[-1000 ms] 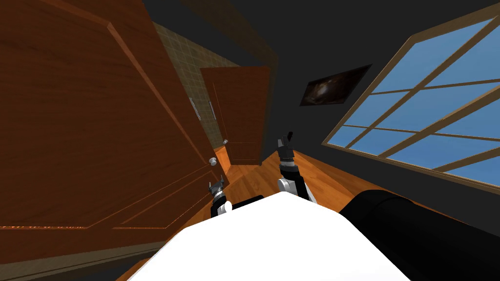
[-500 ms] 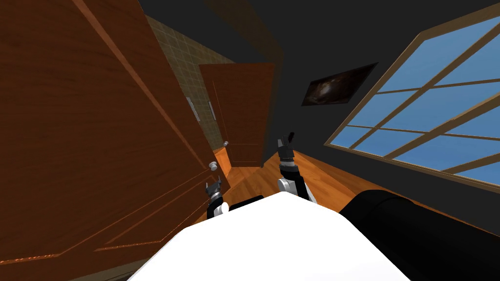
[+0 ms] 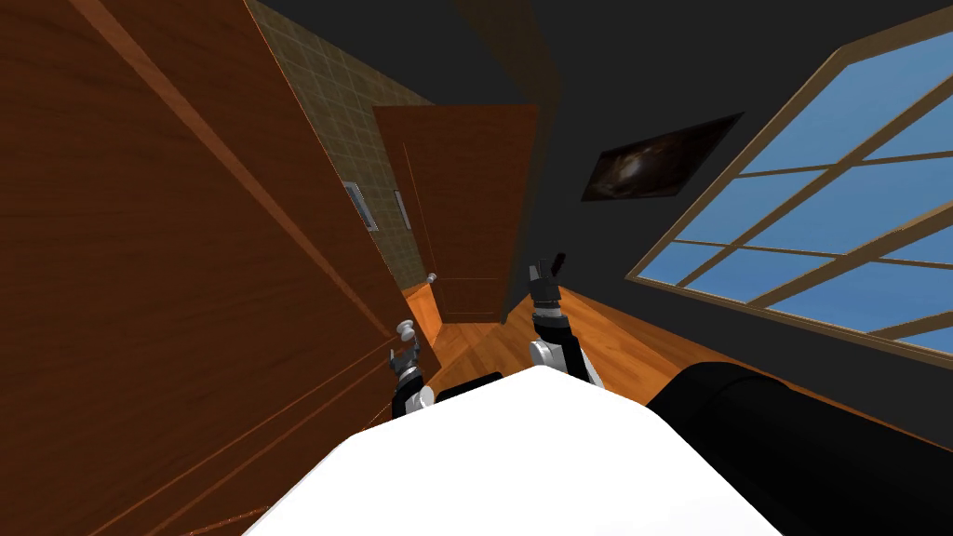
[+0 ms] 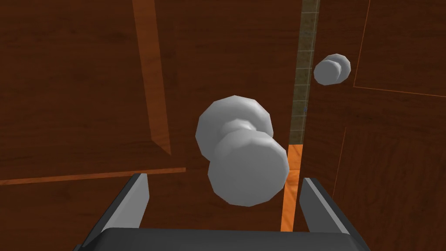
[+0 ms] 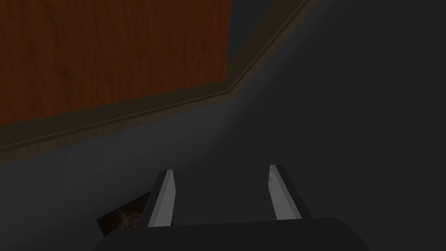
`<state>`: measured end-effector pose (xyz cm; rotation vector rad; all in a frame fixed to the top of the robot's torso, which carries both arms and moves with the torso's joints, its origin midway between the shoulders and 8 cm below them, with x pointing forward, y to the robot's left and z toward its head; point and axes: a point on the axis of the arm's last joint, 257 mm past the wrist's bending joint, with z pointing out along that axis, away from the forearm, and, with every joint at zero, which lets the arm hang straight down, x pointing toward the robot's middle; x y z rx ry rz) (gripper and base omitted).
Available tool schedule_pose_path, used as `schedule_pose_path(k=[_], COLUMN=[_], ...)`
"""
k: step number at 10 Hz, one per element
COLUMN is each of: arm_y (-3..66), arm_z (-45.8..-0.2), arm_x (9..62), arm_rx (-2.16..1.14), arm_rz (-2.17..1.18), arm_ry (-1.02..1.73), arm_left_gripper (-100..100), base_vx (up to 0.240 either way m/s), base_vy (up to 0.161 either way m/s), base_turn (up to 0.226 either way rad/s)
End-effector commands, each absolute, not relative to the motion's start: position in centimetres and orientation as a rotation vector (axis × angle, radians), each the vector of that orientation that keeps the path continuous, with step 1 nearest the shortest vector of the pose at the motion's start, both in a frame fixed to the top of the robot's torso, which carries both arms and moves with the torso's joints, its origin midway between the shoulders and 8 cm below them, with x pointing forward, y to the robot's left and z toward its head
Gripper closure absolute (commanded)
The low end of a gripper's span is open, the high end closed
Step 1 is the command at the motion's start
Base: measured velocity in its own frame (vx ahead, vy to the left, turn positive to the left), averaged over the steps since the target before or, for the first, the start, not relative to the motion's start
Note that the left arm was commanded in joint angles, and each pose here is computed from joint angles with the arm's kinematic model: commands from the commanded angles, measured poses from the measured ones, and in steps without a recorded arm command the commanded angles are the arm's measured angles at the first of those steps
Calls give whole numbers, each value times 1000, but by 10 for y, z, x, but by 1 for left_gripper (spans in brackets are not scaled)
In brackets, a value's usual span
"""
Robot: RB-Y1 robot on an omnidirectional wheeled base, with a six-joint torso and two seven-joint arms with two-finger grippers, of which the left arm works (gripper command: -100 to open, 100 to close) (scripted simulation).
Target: Push the door open
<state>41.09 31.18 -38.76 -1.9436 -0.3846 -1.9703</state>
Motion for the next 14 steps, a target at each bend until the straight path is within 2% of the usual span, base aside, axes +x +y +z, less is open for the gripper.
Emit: schedule_pose_path(k=[1, 4, 5, 10, 14], arm_y=[310, 303, 303, 303, 339], arm_z=[-389, -391, -391, -391, -387], arm_x=[411, 411, 411, 411, 412], arm_rx=[-1948, -1958, -1958, -1958, -1897], arm_rz=[-1970, -1972, -1972, -1972, -1929], arm_ry=[-401, -424, -424, -424, -445], arm_left_gripper=[-100, -100, 100, 100, 100], base_vx=[165, 132, -6, -11, 101], base_vy=[86, 55, -4, -5, 22], base_turn=[-18, -17, -19, -1, -29])
